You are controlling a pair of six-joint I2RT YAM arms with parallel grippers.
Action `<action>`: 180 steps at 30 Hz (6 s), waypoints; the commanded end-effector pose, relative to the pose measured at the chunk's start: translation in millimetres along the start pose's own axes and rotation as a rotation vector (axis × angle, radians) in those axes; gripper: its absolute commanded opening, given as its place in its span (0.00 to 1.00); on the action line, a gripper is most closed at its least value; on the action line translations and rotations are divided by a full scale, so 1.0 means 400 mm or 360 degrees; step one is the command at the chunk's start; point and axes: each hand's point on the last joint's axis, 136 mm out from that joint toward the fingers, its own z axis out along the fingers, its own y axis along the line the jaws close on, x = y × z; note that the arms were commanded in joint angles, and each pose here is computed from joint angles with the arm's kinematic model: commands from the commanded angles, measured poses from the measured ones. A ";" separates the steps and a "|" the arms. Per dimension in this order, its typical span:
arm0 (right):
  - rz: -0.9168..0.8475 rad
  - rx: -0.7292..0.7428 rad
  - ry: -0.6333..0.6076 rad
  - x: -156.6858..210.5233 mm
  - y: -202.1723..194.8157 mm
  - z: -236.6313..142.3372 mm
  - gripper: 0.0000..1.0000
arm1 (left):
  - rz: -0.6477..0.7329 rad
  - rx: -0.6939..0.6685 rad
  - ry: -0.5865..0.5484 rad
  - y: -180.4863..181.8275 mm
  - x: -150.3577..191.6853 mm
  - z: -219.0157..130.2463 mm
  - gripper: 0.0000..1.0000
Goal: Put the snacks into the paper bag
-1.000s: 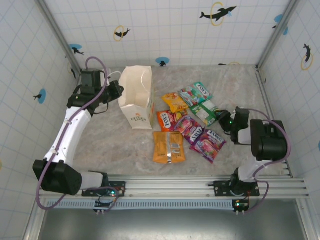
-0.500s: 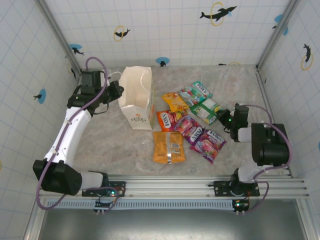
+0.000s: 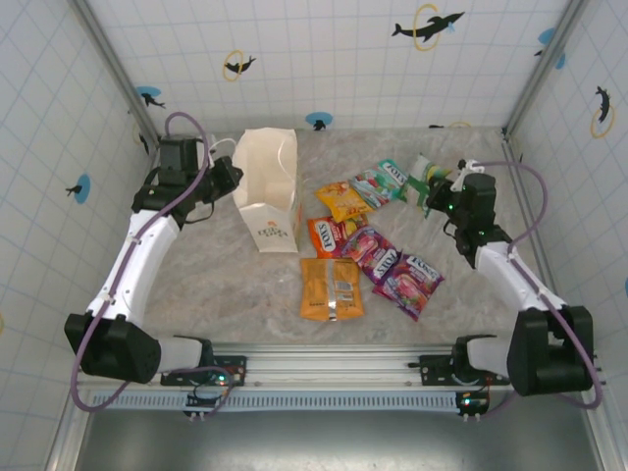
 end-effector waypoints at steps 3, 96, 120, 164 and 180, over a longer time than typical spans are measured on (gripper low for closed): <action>-0.0160 -0.0104 -0.0212 -0.136 0.142 -0.055 0.00 | -0.0128 0.0061 -0.0101 -0.005 -0.021 0.000 0.00; -0.0748 -0.0544 -0.0373 -0.024 1.031 -0.035 0.47 | -0.0068 -0.0115 -0.0054 0.034 -0.022 0.016 0.00; 0.0134 -0.0200 0.0430 0.167 0.214 -0.014 0.52 | -0.0039 -0.0160 -0.0076 0.051 -0.010 -0.002 0.00; 0.0952 -0.0131 0.0449 0.232 -0.205 0.503 0.50 | -0.0059 -0.0142 -0.0152 0.045 -0.031 -0.004 0.00; 0.0972 -0.0197 0.0448 0.241 -0.205 0.555 0.10 | -0.0071 -0.0161 -0.0150 0.055 -0.027 0.002 0.00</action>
